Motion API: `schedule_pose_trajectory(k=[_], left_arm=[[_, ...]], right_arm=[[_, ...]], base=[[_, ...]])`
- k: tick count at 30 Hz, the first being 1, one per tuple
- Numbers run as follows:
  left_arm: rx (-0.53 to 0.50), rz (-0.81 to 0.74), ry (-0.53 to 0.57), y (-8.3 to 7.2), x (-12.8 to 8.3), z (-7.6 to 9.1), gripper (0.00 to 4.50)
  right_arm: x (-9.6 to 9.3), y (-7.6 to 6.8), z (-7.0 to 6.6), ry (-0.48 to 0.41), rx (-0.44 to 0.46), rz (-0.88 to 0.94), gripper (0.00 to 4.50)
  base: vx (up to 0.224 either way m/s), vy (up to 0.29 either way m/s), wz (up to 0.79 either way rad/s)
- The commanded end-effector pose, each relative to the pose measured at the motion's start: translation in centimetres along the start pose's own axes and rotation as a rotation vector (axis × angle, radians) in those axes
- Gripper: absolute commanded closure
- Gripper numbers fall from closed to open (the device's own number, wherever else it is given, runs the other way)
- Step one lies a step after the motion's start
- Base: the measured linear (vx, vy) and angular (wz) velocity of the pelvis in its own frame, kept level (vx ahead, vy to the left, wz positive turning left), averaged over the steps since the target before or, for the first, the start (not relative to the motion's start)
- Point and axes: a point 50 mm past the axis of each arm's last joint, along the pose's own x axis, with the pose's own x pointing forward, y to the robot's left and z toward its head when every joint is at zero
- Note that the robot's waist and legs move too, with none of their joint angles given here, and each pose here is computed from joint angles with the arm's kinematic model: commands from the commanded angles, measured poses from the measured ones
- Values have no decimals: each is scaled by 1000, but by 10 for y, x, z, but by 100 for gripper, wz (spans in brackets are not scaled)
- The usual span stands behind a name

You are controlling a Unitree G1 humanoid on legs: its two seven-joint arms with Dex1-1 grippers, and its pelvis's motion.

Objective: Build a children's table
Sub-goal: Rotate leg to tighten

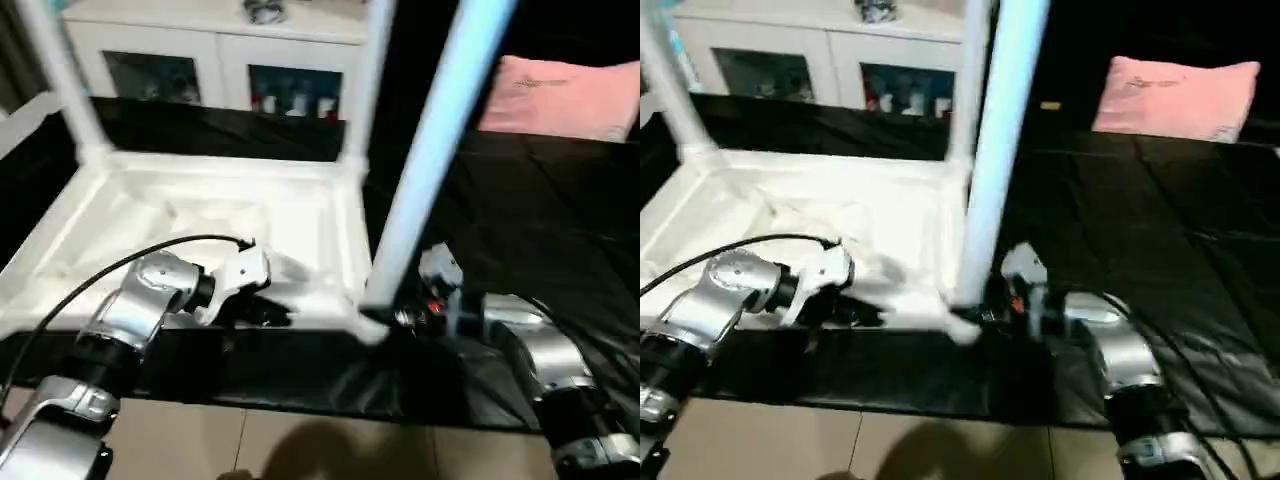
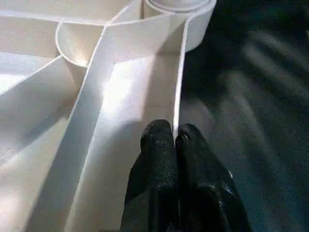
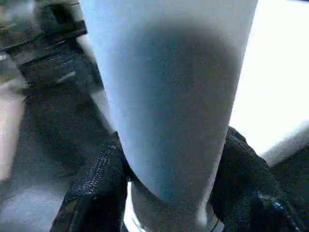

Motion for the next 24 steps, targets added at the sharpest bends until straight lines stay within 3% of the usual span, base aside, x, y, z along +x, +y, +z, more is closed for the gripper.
schedule_pose_trajectory(k=[1,7,10,11,15,16,19,21,24], left_arm=[[-62,160,-76,10,18,22,450],[-99,286,-107,13,36,41,450],[-94,296,-102,13,40,44,450],[-75,302,-88,12,42,45,450],[-63,306,-73,12,42,44,450],[-59,306,-67,13,41,43,450],[-23,285,-49,12,36,38,450],[84,228,-40,8,31,31,450],[82,206,-28,6,30,27,450]], right_arm=[[29,17,-15,28,131,-25,247],[61,20,-13,-3,262,-229,247],[67,19,-11,-14,296,-268,247],[70,17,-9,4,272,-296,247],[70,16,-6,-2,267,-300,247],[70,16,-4,-14,257,-286,191],[63,13,4,-61,238,-251,169],[50,6,8,-90,193,-221,147],[44,3,9,-98,171,-199,122]], base=[[-58,17,-6],[0,0,0],[0,0,0],[0,0,0],[0,0,0],[0,0,0],[18,-7,0],[0,0,0],[0,0,0]])
